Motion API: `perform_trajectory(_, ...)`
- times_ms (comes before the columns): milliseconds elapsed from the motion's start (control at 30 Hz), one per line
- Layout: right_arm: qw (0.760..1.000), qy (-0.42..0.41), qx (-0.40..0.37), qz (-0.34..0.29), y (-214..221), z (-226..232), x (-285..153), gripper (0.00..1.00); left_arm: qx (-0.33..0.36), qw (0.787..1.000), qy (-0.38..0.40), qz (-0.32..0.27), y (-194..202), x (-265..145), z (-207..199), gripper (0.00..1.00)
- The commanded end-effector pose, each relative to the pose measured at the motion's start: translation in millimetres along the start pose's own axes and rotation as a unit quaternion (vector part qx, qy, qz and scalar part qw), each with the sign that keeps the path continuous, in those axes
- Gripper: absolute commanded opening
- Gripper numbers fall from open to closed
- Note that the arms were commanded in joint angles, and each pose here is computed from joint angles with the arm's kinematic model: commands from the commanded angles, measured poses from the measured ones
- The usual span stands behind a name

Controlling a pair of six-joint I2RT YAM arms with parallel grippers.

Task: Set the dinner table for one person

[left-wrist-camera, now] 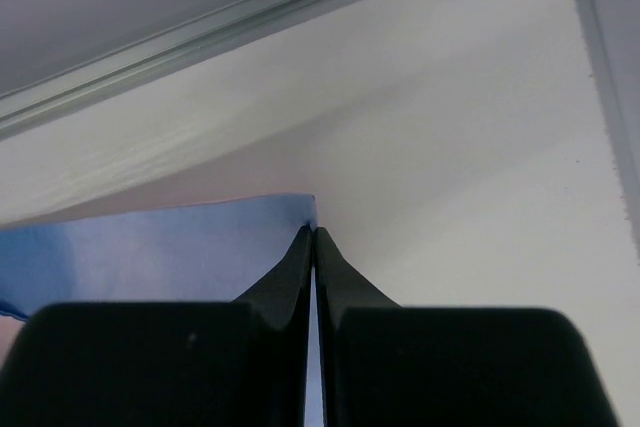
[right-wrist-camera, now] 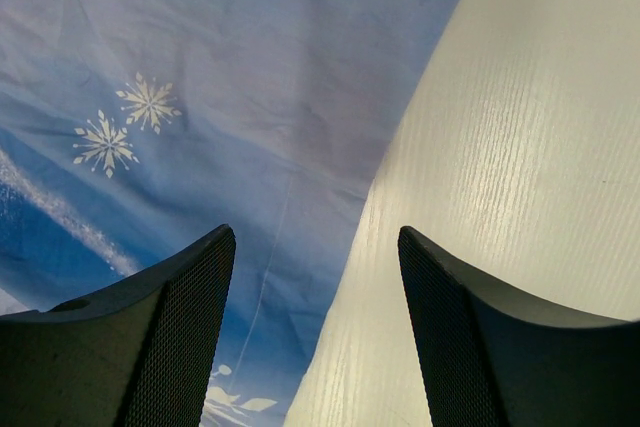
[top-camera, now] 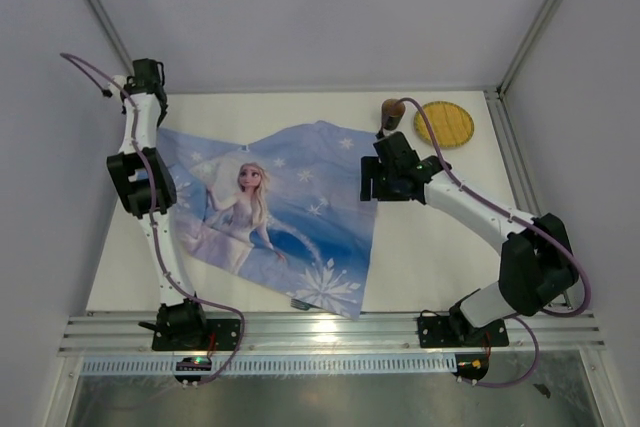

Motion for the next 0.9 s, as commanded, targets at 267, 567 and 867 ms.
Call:
perform_trajectory(267, 0.999, -0.010, 0.020, -0.026, 2.0, 4.4, -9.2, 0.71, -0.035, 0.994, 0.092, -0.052, -43.6, -17.6, -29.9, 0.00)
perform_trajectory(567, 1.000, -0.001, 0.017, -0.015, 15.1, -0.1, -15.4, 0.71, -0.082, 0.992, 0.079, -0.051, -55.8, 1.8, -23.7, 0.00)
perform_trajectory(867, 0.999, -0.013, 0.027, -0.012, 27.9, 3.1, -7.5, 0.71, -0.068, 0.995, 0.067, -0.011, -51.5, -0.2, -9.5, 0.00)
Point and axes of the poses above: each gripper's point midway between its finger pads, its own x axis out along the fingers, its own z axis along the line the jaws close on, y = z × x, the point moved 9 cm from there along -x, back along the fingers, and after that the axes turned 10 degrees about -x, right-handed, at the moved point
